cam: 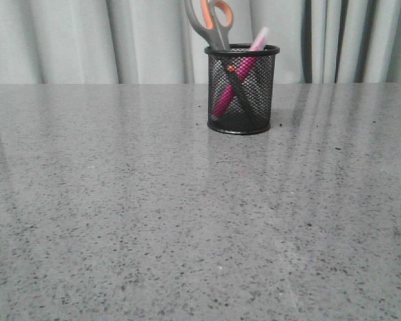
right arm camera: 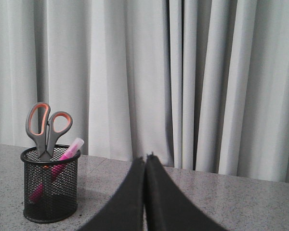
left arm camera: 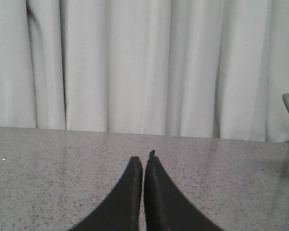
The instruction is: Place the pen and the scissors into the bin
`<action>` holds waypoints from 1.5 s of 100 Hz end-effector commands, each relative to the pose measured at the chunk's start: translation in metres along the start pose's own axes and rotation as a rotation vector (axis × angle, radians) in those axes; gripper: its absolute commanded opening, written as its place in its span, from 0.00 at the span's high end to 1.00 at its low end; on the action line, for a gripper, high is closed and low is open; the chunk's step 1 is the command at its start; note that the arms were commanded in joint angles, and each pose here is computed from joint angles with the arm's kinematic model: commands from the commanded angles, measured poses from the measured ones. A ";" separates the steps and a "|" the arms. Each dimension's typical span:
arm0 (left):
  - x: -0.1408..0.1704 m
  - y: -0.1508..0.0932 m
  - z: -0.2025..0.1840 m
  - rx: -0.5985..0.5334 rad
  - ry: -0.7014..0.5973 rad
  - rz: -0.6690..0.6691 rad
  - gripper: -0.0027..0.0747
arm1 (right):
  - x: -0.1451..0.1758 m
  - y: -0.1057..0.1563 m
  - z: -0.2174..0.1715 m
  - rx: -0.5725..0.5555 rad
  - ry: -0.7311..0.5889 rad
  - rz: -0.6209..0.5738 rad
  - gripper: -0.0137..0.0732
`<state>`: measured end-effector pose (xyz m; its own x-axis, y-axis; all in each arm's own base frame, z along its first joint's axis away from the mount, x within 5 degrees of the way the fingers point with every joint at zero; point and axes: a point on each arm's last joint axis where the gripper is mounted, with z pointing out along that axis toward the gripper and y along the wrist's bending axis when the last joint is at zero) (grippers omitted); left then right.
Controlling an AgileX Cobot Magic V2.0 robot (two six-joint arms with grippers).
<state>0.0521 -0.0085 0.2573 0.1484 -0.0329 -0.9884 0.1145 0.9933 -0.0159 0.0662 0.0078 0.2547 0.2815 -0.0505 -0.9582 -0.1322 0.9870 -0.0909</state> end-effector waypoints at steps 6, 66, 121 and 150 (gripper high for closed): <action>-0.009 0.007 0.001 -0.079 -0.049 0.045 0.99 | -0.013 -0.004 0.002 0.040 -0.075 -0.020 0.93; 0.055 0.007 -0.006 -0.069 0.044 0.056 0.99 | -0.013 -0.004 0.002 0.038 -0.071 -0.020 0.93; 0.054 0.007 -0.006 -0.070 0.039 0.053 0.99 | -0.013 -0.004 0.002 0.038 -0.071 -0.020 0.93; 0.054 0.007 -0.006 -0.070 0.039 0.053 0.99 | -0.013 -0.004 0.002 0.038 -0.071 -0.020 0.93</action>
<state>0.0561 -0.0024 0.2092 0.0502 0.0450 -0.9977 0.0411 0.9980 0.0471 0.0662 0.0079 0.2546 0.2799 -0.0508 -0.9587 -0.1332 0.9869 -0.0912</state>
